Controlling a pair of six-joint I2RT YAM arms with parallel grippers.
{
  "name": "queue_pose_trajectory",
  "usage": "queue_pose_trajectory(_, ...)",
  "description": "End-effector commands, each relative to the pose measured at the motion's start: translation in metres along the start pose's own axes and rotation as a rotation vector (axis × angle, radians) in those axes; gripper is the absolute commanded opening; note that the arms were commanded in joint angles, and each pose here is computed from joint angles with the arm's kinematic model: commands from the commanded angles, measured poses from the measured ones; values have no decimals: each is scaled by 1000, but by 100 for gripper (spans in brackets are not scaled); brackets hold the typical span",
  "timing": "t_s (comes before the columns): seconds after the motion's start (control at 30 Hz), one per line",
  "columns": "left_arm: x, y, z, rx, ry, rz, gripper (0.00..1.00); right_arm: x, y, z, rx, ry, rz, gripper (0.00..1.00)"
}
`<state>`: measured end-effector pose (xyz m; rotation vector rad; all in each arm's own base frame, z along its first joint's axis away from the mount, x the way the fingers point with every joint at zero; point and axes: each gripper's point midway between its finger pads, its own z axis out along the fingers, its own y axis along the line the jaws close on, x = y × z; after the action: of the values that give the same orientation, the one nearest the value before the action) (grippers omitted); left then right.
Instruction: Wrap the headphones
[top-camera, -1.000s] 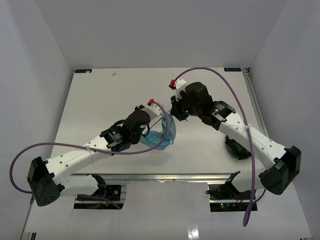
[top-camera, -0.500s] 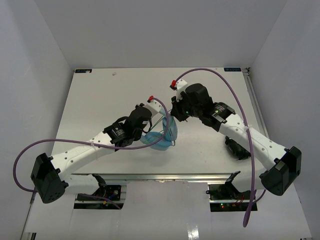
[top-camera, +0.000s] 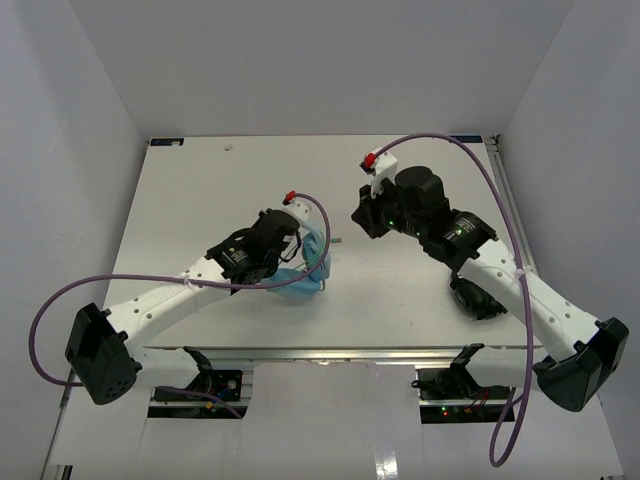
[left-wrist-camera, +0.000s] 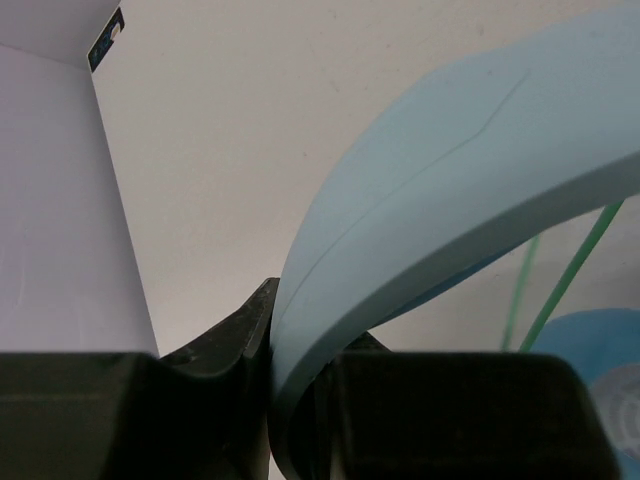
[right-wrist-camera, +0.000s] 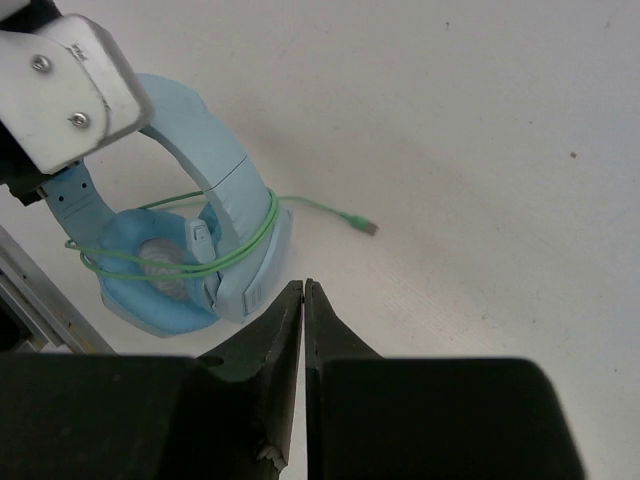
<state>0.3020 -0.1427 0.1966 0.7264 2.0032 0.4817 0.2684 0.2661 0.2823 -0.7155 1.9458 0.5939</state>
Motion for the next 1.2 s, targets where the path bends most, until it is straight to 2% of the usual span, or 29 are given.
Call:
queue_pose_trajectory(0.0,2,17,-5,-70,12,-33,0,-15,4,-5,-15,-57,-1,8)
queue_pose_trajectory(0.23,5,9,-1,-49,27,-20,0,12,0,14,-7,-37,0,8)
queue_pose_trajectory(0.37,9,3,0,-25,37,-22,0,30,-4,32,8,-17,43,17)
queue_pose_trajectory(0.43,6,3,-2,-13,25,-35,0,37,-5,39,10,2,58,25)
queue_pose_trajectory(0.57,-10,4,-11,48,-23,-132,0,45,-4,43,3,-14,64,37)
queue_pose_trajectory(0.7,-34,11,-22,151,-103,-286,0,37,-3,29,-13,-60,27,42)
queue_pose_trajectory(0.87,-62,18,-37,233,-182,-419,0,18,-16,-8,59,-172,28,45)
queue_pose_trajectory(0.97,-72,21,-43,256,-201,-465,0,9,-22,-29,94,-232,41,46)
queue_pose_trajectory(1.17,-89,28,-56,299,-250,-548,0,15,-15,-52,55,-288,25,48)
